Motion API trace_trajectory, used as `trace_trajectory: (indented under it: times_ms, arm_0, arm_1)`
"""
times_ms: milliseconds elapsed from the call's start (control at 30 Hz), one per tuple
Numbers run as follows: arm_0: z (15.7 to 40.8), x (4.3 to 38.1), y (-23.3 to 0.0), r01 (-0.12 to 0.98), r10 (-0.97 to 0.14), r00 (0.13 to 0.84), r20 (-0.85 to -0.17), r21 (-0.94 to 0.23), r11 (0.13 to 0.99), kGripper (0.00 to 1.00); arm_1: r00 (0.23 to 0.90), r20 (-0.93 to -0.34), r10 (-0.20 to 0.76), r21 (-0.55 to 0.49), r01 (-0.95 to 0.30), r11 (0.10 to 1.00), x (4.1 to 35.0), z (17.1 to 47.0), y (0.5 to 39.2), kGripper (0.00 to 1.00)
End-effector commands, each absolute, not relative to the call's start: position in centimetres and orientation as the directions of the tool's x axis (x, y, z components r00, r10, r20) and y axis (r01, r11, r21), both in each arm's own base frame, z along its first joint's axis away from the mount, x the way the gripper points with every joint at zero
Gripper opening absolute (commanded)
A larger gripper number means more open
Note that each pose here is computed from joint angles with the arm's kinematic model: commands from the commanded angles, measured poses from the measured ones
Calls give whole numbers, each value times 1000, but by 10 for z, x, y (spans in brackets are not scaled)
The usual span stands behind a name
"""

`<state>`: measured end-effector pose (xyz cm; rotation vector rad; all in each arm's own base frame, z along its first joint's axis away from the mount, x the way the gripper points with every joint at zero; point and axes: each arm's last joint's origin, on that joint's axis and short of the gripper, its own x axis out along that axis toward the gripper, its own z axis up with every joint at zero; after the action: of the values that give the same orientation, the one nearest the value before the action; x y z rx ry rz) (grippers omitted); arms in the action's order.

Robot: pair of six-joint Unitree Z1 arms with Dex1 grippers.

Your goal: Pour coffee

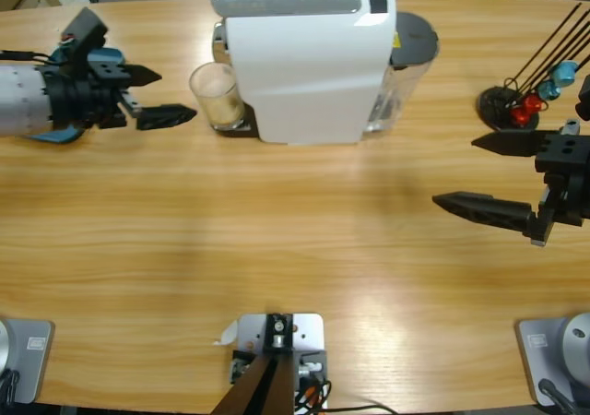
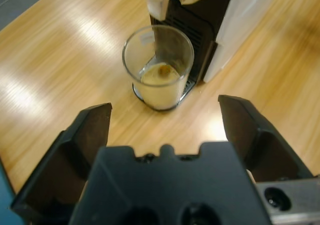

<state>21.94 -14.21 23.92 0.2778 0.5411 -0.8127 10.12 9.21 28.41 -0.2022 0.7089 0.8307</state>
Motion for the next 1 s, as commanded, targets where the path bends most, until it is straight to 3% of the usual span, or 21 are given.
trace_trajectory:
  times_ms: [33,433,1000]
  arm_0:
    - [207,238,-161,777,-639,542,-546,36,628,987]
    - [177,251,-167,762,-626,519,-582,-16,647,992]
    - [173,270,-177,773,-651,516,-557,-25,634,996]
  arm_1:
    - [457,-651,606,108,-734,670,96,278,90,1000]
    - [458,-654,602,106,-733,672,97,278,90,1000]
    - [450,-663,598,108,-733,671,99,277,92,1000]
